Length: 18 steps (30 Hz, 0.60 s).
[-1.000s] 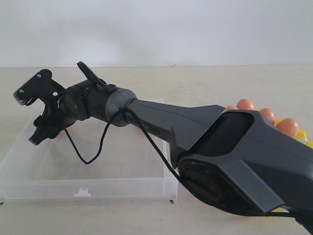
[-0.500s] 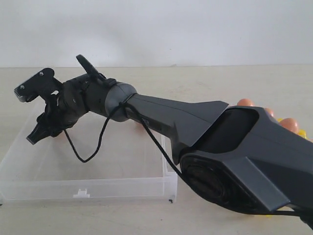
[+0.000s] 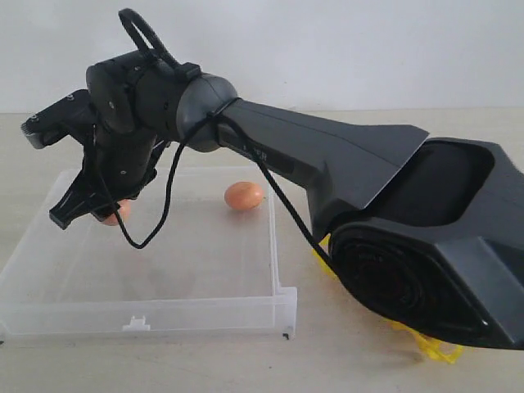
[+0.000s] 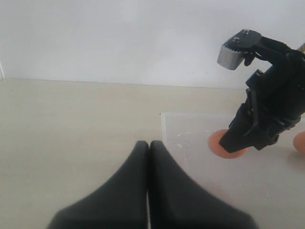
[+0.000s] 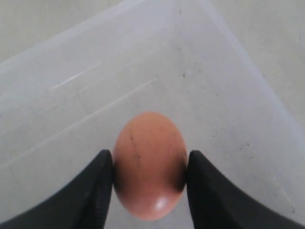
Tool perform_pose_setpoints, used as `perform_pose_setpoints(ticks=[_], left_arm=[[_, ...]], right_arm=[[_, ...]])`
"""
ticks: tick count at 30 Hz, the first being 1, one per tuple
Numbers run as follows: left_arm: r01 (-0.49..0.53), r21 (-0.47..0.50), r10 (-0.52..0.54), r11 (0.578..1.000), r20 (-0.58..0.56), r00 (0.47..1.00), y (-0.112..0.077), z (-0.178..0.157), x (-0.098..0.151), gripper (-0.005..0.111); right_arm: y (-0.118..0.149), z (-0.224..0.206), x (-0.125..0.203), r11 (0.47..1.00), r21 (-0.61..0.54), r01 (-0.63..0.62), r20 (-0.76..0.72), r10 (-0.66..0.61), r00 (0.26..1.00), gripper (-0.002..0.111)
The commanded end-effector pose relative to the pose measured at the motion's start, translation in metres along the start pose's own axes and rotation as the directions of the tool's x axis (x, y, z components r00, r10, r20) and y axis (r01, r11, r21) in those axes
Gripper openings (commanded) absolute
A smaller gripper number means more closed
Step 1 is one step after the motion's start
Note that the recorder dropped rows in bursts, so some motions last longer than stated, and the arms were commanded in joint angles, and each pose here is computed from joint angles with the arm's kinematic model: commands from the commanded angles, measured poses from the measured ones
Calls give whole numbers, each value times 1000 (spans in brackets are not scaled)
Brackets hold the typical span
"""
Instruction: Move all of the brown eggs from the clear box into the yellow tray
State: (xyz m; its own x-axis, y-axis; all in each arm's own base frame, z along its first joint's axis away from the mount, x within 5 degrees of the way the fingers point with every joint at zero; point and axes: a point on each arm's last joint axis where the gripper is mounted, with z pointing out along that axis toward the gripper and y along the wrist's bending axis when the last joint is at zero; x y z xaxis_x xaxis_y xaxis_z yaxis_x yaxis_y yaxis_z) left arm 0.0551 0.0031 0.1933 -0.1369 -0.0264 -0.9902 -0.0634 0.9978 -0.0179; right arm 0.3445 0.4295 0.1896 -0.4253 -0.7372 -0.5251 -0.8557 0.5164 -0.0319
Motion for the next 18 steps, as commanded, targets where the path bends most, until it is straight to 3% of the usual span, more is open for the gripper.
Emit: perform_pose_setpoints(ticks=[1,11,18], left_arm=[[-2,-1,2,1000,-6,1000,0,0,1,-4],[-2,-1,2,1000,-6,1000,0,0,1,-4],[-2,-1,2,1000,-6,1000,0,0,1,-4]], right_arm=[[0,-14,-1,1000,8,0,-32,1,999,2],[12,-19,-5,1000,3,3,-14,-3,1000,2],[9,-33,11,997,71,-1,-7,1,1000,2]])
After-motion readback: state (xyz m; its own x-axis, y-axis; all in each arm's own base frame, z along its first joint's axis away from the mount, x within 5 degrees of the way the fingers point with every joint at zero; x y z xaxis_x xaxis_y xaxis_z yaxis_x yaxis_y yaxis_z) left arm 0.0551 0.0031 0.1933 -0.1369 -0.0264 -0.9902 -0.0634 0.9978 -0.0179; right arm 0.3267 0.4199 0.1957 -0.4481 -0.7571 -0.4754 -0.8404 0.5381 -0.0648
